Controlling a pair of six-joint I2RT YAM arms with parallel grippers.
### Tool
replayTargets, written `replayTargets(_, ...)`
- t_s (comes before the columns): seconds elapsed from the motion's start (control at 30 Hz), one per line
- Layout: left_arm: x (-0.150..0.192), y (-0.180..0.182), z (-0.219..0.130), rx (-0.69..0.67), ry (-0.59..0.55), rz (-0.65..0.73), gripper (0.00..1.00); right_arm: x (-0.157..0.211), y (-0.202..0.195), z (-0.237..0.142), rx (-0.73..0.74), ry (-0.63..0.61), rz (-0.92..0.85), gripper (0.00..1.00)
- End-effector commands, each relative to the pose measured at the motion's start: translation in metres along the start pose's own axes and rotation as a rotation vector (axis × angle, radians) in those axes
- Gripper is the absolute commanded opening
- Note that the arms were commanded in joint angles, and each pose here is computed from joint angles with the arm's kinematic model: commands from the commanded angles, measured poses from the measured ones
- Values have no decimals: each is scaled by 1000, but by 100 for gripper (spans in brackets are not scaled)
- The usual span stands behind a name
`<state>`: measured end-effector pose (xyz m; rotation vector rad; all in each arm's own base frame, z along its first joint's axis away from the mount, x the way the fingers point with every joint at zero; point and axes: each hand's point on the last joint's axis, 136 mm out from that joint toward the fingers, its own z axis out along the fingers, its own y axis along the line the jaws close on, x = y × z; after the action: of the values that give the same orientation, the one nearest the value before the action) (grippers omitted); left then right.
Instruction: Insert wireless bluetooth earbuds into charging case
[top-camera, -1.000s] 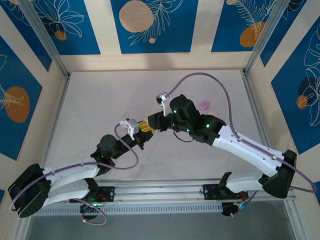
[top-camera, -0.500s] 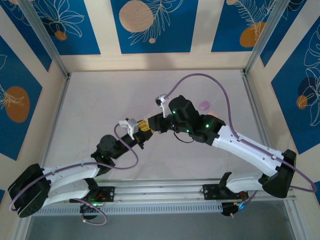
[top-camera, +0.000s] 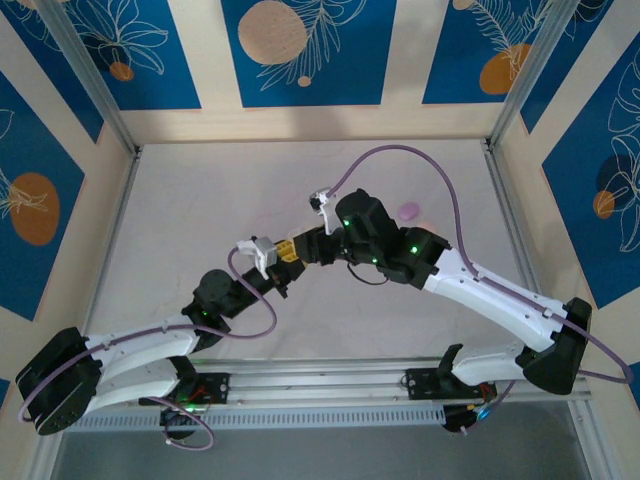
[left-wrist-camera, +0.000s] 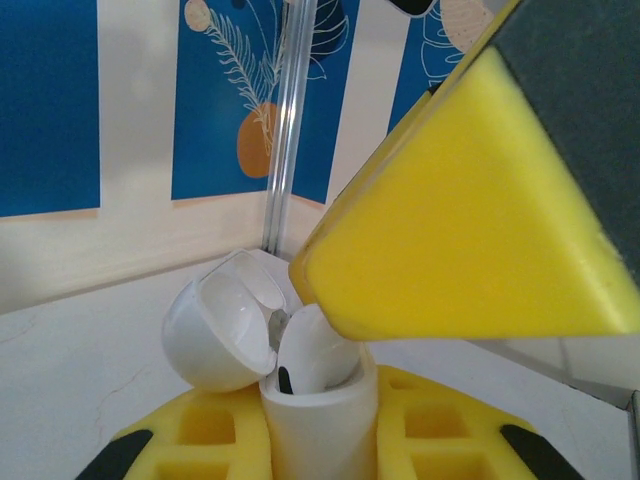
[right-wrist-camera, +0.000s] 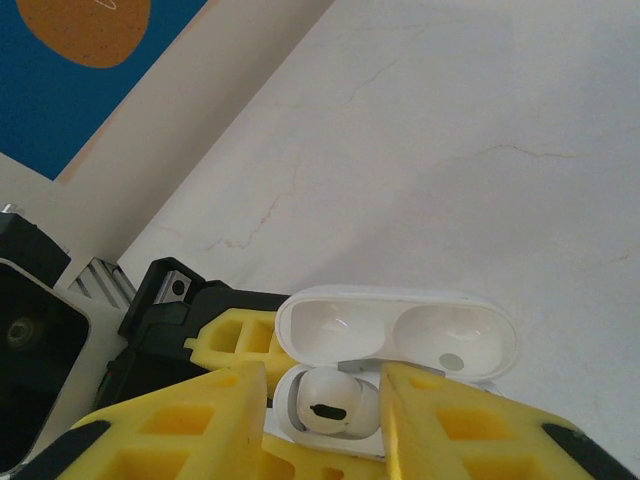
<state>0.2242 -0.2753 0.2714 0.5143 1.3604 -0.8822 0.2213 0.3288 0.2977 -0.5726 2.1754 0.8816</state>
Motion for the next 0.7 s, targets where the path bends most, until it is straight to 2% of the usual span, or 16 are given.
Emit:
replayTargets(0.0, -26, -12, 0, 46, -88, 18, 7, -11, 6, -7, -2, -23, -7, 37)
replayTargets(0.43, -6, -16, -7, 74, -11, 88, 8, -36, 29, -40, -112, -143, -42, 43)
replayTargets(0.57, -3, -21, -11, 103, 23, 126, 8, -37, 8, -46, -40, -169, 5, 44)
replayTargets(0.67, -1, -26, -15, 131, 45, 148, 7, -31, -22, -48, 26, -149, 133, 45)
